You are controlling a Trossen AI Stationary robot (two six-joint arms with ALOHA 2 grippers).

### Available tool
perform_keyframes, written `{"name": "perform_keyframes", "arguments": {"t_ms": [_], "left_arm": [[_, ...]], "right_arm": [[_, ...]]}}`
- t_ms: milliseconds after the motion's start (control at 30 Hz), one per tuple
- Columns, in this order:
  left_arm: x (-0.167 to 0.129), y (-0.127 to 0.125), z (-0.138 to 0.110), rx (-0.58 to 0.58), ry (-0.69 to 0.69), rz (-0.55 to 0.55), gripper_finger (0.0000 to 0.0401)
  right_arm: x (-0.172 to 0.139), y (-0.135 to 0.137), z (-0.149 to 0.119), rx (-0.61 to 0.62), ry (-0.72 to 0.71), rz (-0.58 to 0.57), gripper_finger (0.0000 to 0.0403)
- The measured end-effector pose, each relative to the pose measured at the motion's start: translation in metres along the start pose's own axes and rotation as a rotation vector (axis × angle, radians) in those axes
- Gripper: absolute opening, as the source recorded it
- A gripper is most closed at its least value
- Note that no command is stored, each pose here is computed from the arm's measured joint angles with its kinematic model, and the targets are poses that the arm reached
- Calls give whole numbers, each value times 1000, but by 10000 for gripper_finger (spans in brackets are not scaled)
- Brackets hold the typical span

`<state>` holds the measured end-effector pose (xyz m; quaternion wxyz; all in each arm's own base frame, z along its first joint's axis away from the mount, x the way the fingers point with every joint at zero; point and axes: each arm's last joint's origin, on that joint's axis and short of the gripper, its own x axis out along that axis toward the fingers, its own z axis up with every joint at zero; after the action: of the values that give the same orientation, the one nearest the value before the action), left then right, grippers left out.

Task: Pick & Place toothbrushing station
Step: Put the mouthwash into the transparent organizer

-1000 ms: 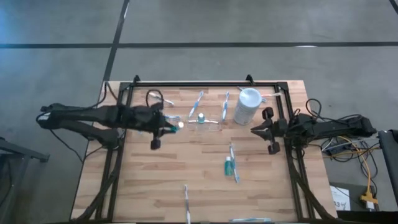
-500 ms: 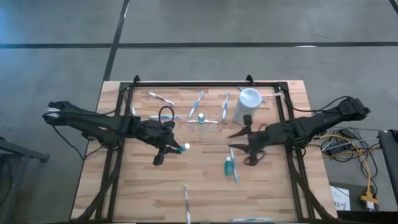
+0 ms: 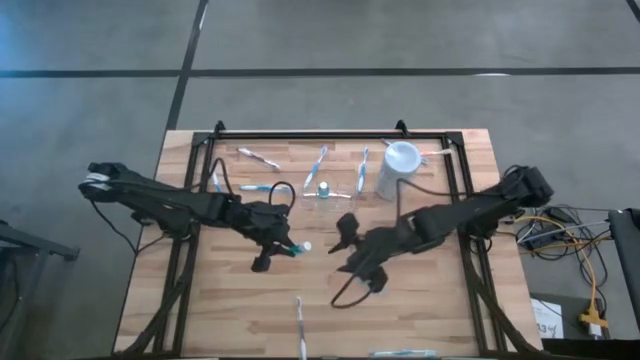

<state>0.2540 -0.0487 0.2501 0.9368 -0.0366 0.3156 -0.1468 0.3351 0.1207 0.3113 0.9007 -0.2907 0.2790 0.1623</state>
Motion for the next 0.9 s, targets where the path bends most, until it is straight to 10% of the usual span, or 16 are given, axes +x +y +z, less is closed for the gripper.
{"name": "perform_keyframes", "arguments": {"t_ms": [900], "left_arm": [[24, -16, 5, 40, -44, -68, 60]], "right_arm": [[37, -12, 5, -52, 30, -5, 254]]}}
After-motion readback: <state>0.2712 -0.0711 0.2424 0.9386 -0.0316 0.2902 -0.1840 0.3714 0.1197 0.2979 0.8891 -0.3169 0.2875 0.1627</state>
